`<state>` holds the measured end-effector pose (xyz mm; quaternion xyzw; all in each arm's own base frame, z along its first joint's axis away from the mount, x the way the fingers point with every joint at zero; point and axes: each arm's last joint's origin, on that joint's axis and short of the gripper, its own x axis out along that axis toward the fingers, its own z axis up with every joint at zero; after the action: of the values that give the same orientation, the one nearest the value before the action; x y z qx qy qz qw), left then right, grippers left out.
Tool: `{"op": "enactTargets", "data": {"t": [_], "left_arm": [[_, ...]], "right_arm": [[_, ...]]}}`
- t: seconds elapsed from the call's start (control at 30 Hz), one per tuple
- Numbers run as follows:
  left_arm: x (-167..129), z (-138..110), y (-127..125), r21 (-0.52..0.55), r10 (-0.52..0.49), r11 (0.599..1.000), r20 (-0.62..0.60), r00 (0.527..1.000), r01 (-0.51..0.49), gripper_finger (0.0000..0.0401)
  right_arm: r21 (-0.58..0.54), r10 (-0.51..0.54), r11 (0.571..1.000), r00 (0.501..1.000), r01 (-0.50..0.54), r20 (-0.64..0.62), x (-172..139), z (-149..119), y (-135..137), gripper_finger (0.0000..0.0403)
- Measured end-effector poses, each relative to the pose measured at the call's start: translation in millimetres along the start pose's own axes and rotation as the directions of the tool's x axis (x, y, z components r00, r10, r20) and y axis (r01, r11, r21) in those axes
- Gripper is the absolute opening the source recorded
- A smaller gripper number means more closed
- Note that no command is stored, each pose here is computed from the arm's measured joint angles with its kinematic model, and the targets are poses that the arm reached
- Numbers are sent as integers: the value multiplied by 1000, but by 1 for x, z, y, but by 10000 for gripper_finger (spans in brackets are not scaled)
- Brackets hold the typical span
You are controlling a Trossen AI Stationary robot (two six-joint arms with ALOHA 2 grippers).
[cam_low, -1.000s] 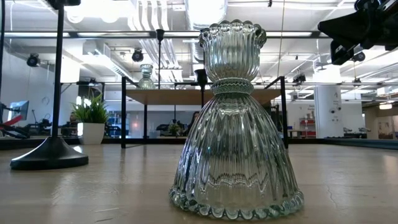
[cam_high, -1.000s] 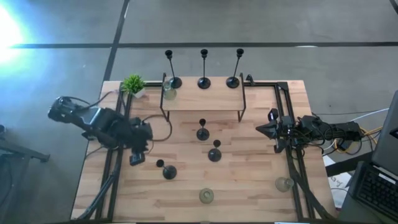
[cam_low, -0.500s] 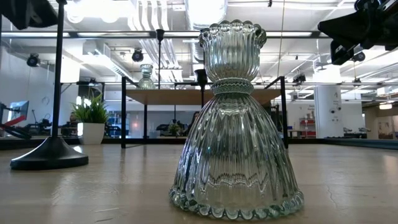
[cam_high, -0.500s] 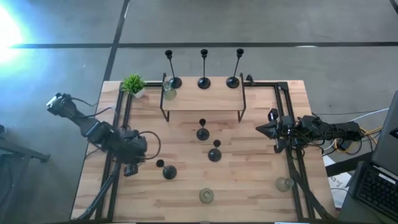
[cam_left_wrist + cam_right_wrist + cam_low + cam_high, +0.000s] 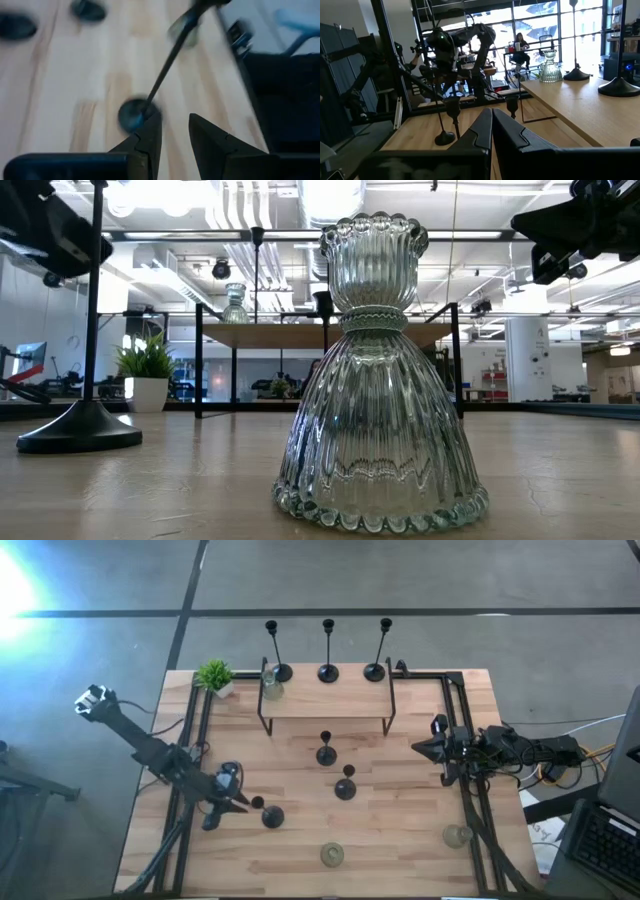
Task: Pick & Place candle stick holders
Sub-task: Put the black candle holder on the shelf
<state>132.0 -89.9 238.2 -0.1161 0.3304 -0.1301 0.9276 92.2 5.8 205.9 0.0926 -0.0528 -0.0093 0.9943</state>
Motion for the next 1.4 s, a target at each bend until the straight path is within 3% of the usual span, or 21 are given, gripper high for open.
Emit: {"op": "enactTargets", "data": {"t": [0.13,0.4,0.6,1.13,1.4], "left_arm": [[11,-6,1,83,-56,995,102,993,48,100],[15,-9,6,96,49,993,173,984,-66,101],[14,-3,3,121,24,991,228,973,-53,101],[14,1,1,132,2,990,270,963,-39,101],[27,3,1,156,8,987,254,967,-49,100]], "right_arm": [[0,0,1000,1000,0,0,0,0,0,8],[1,0,1000,1000,0,0,0,0,0,8],[2,0,1000,1000,0,0,0,0,0,8],[2,0,1000,1000,0,0,0,0,0,8],[0,0,1000,1000,0,0,0,0,0,8]]}}
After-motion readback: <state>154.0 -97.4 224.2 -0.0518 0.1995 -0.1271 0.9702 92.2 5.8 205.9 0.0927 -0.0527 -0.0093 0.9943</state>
